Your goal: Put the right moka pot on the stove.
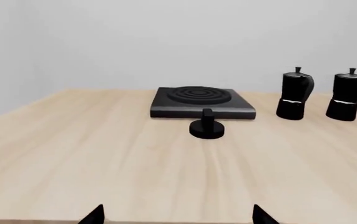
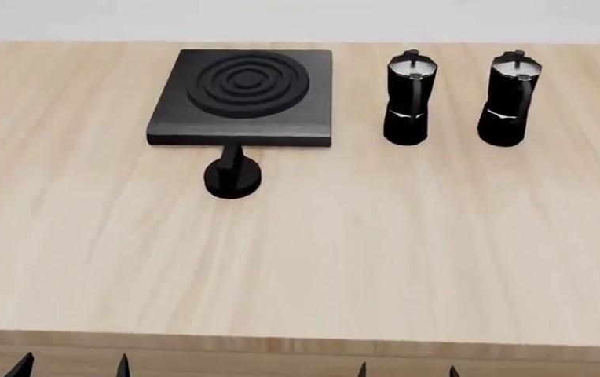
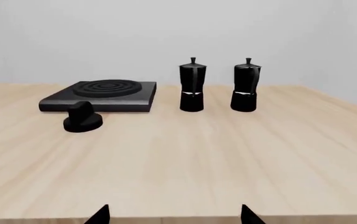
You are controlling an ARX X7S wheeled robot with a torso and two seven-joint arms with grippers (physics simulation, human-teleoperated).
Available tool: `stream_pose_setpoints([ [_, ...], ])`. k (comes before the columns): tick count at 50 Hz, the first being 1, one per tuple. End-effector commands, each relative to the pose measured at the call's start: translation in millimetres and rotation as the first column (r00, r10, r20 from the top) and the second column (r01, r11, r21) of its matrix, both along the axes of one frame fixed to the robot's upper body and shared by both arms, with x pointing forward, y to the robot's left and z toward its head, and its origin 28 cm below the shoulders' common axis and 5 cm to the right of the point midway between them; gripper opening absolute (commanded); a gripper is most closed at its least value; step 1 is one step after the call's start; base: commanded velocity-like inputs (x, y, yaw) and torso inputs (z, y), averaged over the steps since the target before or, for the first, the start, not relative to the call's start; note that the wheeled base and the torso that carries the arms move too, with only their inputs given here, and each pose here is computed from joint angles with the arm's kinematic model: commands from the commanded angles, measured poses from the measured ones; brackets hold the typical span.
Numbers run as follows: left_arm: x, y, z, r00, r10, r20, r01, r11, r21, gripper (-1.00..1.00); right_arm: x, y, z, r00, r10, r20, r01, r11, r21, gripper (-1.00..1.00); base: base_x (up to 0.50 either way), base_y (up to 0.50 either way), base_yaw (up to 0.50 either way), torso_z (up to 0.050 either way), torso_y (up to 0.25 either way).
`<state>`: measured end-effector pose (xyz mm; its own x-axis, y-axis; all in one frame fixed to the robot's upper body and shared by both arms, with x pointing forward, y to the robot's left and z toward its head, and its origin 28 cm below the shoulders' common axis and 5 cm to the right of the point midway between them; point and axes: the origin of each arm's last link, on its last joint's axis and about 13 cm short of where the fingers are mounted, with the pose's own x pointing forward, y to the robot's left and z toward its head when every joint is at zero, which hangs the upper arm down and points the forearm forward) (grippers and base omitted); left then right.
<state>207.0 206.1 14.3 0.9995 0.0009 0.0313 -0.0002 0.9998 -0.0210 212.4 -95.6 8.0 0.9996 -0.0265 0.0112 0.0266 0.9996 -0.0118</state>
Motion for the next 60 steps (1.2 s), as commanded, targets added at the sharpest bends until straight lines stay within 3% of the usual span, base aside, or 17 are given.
stream_pose_setpoints([
  [1, -0.3, -0.2, 0.2, 1.0, -0.001, -0.002, 0.001, 1.0, 0.002, 1.0, -1.4, -0.1, 0.2, 1.0, 0.0, -0.001, 0.0, 1.0, 0.003, 1.0, 0.09, 0.05, 0.0, 0.0, 0.0],
  [60, 0.4, -0.2, -0.1, 1.0, 0.002, 0.001, -0.002, 1.0, 0.0, 1.0, 2.7, -1.7, -4.7, 1.0, -0.015, -0.024, 0.015, 1.0, -0.001, 1.0, 0.09, 0.01, 0.0, 0.0, 0.0],
])
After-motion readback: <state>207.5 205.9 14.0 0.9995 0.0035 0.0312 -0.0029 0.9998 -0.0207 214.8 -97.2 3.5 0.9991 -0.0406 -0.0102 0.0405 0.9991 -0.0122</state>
